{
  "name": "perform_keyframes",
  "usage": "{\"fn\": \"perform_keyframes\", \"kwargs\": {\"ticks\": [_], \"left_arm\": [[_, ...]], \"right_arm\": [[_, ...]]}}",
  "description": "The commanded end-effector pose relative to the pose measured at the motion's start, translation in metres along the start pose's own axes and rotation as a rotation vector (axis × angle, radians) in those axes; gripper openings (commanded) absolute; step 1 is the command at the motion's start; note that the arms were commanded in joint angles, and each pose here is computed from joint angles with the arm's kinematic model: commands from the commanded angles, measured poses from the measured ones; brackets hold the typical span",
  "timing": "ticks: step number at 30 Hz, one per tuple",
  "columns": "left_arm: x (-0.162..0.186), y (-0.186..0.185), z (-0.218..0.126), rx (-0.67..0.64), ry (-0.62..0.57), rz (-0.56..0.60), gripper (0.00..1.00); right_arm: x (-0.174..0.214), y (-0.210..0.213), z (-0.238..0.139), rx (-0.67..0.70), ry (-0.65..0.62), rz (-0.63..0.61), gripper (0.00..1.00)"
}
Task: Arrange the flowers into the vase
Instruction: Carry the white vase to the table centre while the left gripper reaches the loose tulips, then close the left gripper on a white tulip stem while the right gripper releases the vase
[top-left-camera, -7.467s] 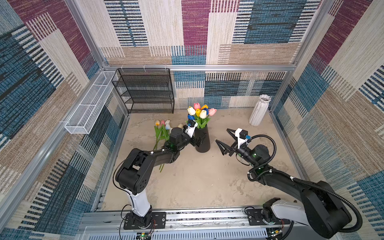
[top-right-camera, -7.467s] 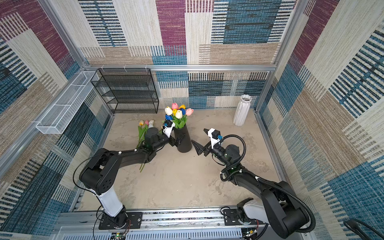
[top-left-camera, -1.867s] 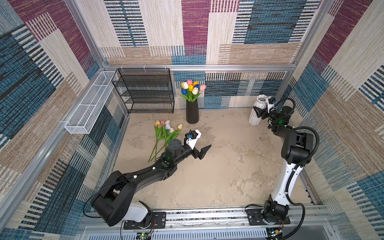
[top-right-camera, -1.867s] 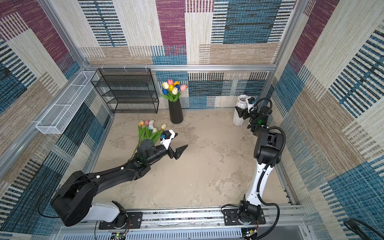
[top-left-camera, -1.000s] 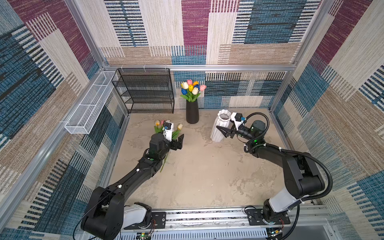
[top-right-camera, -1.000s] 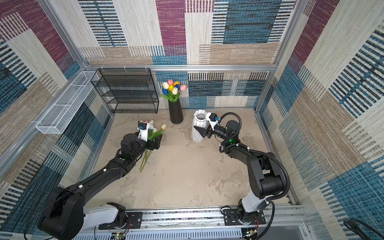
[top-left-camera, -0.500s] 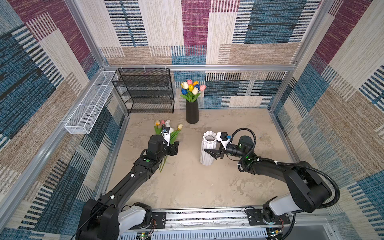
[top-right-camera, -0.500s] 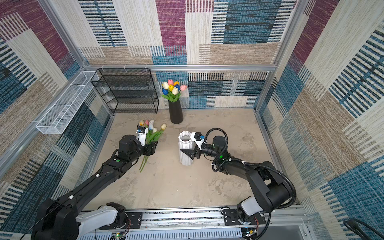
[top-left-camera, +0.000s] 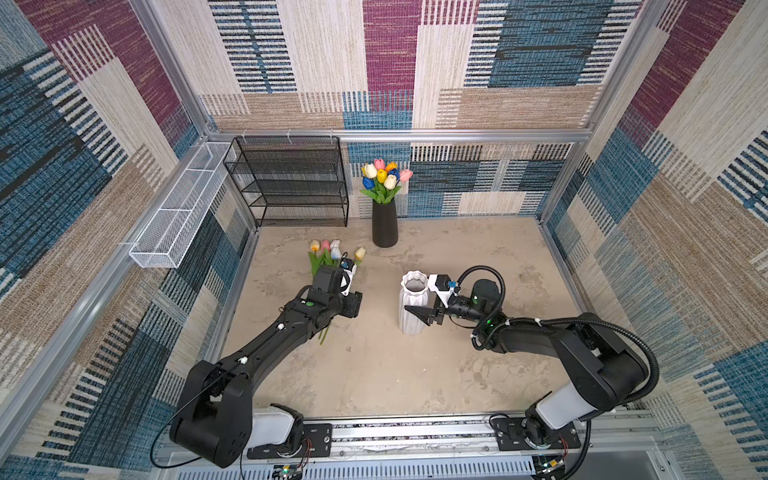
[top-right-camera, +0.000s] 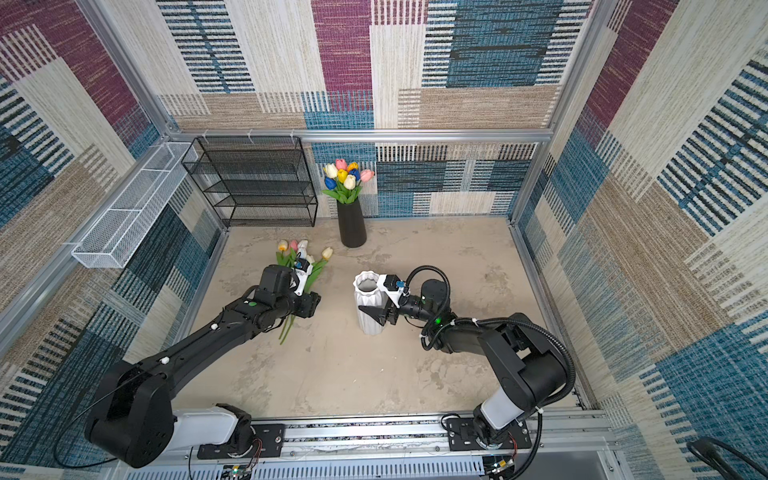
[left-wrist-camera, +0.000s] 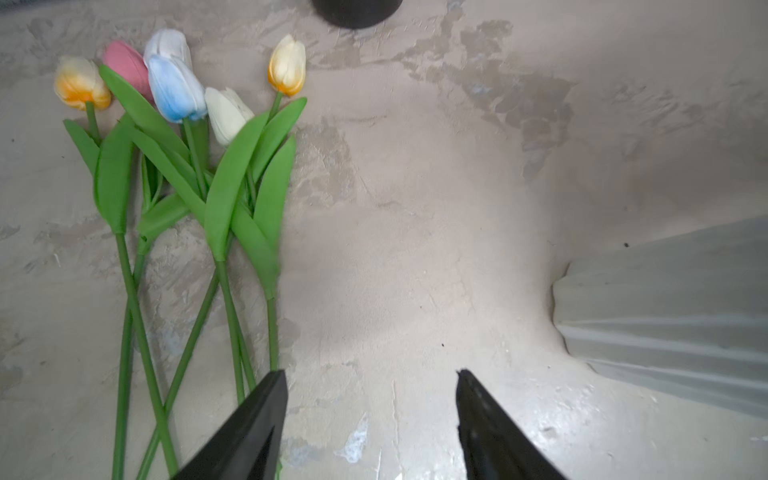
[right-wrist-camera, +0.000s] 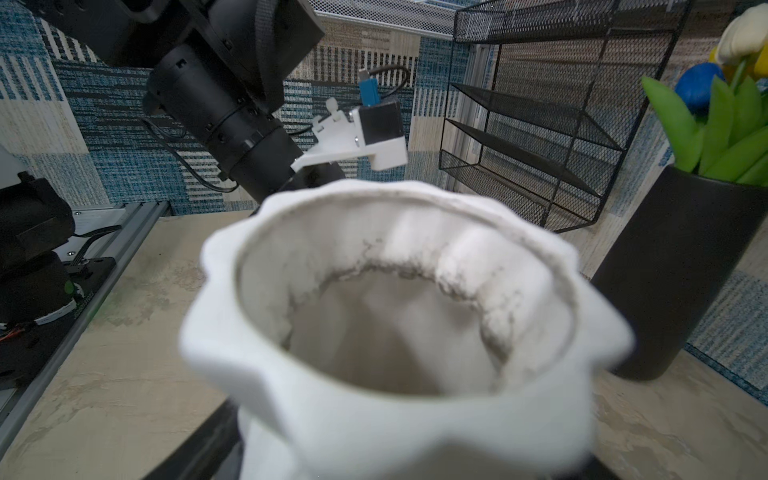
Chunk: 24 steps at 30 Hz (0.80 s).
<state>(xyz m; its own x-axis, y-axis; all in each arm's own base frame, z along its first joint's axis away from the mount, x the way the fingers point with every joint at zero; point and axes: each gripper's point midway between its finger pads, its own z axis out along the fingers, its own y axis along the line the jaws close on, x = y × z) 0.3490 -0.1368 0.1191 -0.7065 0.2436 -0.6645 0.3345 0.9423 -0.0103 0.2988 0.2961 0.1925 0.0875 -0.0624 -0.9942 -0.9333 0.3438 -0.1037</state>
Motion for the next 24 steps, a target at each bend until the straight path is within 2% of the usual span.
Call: {"fn": "perform_keyframes", "kwargs": {"ticks": [1, 4, 10, 17, 20, 24], "left_arm": [[0.010, 0.012, 0.006, -0.070, 0.100, -0.015, 0.63], [0.023, 0.021, 0.016, -0.118, 0.207, -0.024, 0.60], [0.035, 0.029, 0.037, -0.116, 0.347, -0.046, 0.44], [0.045, 0.043, 0.059, -0.170, 0.447, -0.026, 0.44], [0.049, 0.047, 0.066, -0.183, 0.485, -0.028, 0.38], [0.054, 0.055, 0.076, -0.205, 0.511, -0.039, 0.37]], "right_arm": [[-0.021, -0.001, -0.002, 0.017, -0.075, -0.076, 0.54], [-0.026, 0.001, -0.003, 0.010, -0.085, -0.080, 0.70], [-0.031, 0.002, -0.007, 0.021, -0.099, -0.083, 0.86], [-0.041, 0.004, -0.014, 0.044, -0.123, -0.111, 0.90], [-0.047, 0.007, -0.019, 0.045, -0.141, -0.121, 0.91], [-0.058, 0.009, -0.026, 0.062, -0.166, -0.143, 0.92]]}}
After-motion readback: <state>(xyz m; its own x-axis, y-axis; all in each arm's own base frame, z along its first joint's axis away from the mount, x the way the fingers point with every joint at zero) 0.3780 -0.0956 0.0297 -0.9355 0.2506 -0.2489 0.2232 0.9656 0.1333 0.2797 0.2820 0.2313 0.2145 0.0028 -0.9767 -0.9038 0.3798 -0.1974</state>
